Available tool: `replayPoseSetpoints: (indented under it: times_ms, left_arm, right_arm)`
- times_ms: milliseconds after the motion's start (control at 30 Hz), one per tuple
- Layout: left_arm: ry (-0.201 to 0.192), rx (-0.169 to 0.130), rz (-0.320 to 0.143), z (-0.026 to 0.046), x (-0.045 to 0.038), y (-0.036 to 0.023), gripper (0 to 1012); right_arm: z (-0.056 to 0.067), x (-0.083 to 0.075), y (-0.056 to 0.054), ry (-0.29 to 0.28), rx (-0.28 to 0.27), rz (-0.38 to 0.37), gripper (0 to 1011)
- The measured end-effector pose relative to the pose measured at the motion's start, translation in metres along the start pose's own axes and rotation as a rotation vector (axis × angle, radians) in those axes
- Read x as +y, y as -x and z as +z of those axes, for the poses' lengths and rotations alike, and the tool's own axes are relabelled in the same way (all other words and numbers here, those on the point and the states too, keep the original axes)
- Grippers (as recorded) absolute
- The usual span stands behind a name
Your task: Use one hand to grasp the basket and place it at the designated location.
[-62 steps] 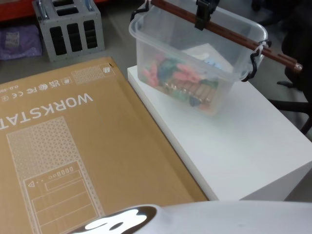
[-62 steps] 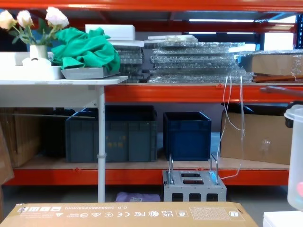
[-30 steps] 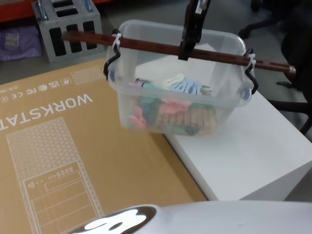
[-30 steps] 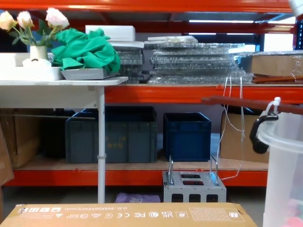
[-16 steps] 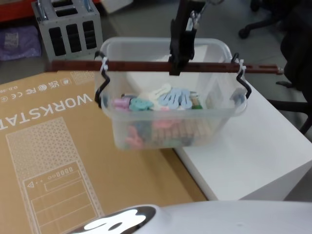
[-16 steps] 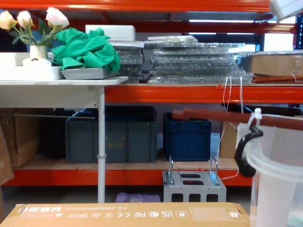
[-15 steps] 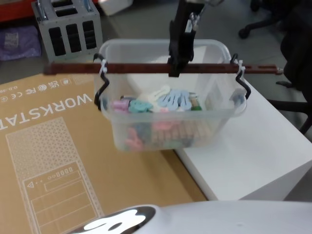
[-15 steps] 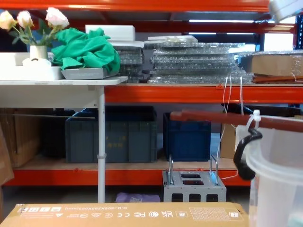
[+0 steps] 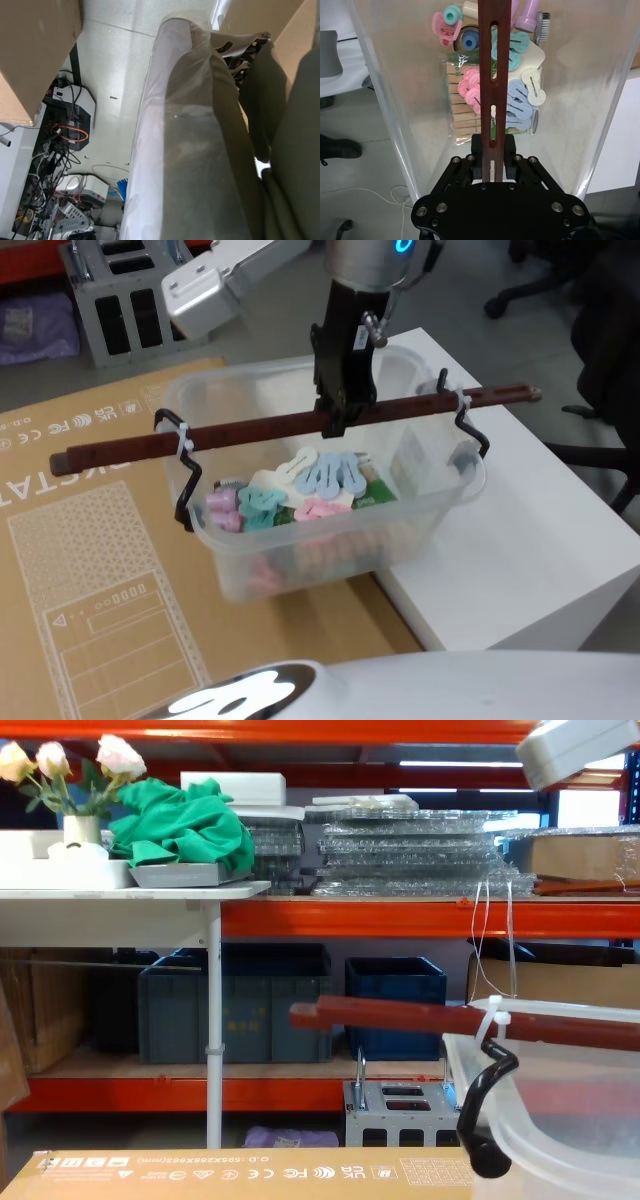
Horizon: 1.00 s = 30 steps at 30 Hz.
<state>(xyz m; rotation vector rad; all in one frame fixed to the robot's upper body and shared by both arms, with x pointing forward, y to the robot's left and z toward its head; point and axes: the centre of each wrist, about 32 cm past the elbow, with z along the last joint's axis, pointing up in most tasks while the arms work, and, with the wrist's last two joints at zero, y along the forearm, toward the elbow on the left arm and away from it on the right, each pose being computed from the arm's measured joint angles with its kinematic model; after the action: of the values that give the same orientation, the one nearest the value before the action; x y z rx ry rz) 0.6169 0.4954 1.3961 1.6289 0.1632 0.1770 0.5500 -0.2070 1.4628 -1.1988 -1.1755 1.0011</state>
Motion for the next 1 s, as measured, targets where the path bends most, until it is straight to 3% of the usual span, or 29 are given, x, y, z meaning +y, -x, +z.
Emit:
replayPoseSetpoints:
  times_ms: [200, 700, 1000]
  left_arm:
    - [0.0, 0.0, 0.0, 0.0, 0.0, 0.0, 0]
    - [0.0, 0.0, 0.0, 0.0, 0.0, 0.0, 0]
    - [0.0, 0.0, 0.0, 0.0, 0.0, 0.0, 0]
  right_arm:
    - [0.004, 0.006, -0.009, -0.005, -0.046, -0.009, 234]
    - [0.02, 0.02, -0.042, -0.037, -0.177, -0.05, 234]
    - [0.033, 0.029, -0.056, -0.036, -0.208, -0.074, 233]
